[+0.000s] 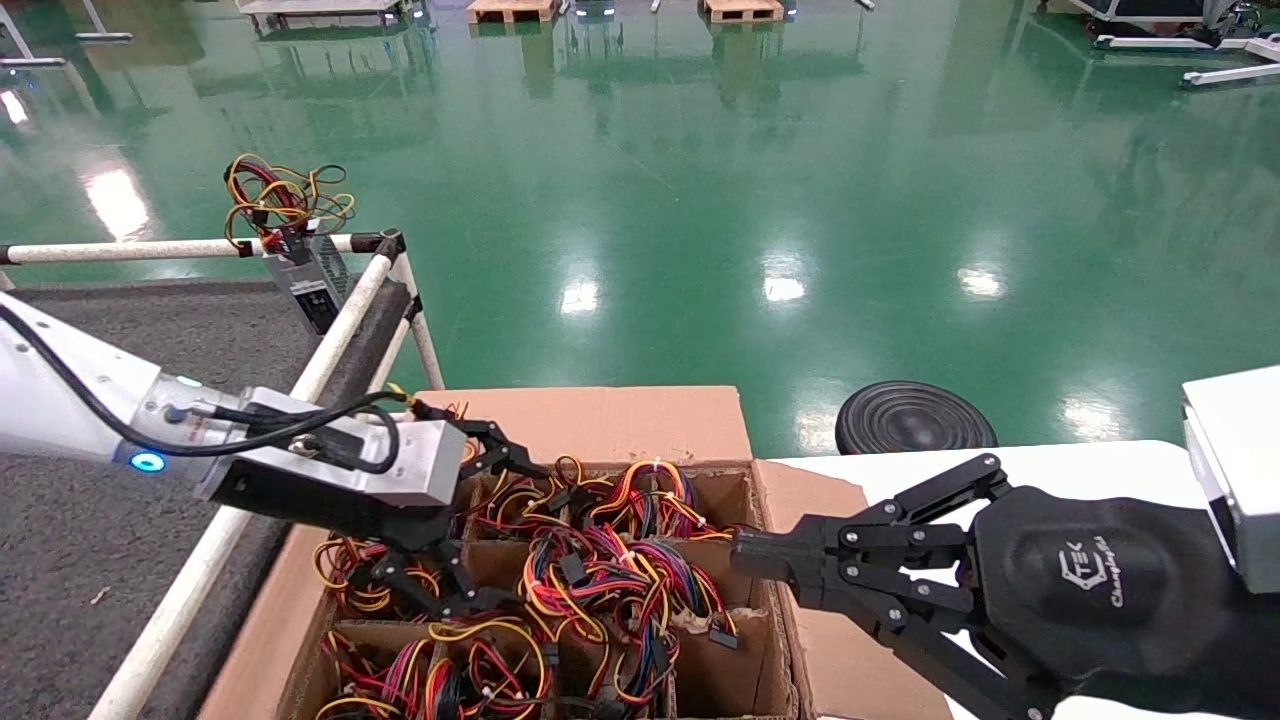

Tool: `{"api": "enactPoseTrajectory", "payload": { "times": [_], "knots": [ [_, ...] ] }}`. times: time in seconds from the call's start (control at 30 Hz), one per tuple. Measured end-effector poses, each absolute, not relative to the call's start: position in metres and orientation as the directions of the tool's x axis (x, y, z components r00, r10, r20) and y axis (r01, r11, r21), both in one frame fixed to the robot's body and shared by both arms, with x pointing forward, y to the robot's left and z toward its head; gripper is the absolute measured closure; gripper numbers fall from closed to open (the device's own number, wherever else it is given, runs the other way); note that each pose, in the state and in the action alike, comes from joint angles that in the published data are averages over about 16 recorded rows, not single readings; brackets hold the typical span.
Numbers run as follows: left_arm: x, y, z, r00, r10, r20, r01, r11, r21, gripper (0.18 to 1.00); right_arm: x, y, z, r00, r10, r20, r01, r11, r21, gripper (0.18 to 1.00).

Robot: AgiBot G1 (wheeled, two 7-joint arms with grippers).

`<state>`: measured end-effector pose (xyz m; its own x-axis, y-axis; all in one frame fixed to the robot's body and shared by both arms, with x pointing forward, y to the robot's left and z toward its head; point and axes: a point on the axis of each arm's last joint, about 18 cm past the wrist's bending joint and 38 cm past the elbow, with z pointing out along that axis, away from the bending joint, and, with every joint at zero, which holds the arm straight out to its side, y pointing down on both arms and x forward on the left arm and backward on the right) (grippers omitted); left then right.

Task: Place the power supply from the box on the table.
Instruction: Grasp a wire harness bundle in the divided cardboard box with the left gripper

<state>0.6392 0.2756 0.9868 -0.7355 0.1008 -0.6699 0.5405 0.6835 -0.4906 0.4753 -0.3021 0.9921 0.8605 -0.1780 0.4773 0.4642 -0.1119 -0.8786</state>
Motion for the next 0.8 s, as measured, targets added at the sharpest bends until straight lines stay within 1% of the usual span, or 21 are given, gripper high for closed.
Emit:
{"api": "enactPoseTrajectory", "payload": {
  "times": [0.8],
  "knots": [
    [0.652,0.260,0.985,-0.717,0.118,-0.687,0.562,0.682,-0.469,0.187,0.475,-0.302,0.992,0.860,-0.178,0.477,0.464,-0.112,-0.879,0.985]
  ]
}}
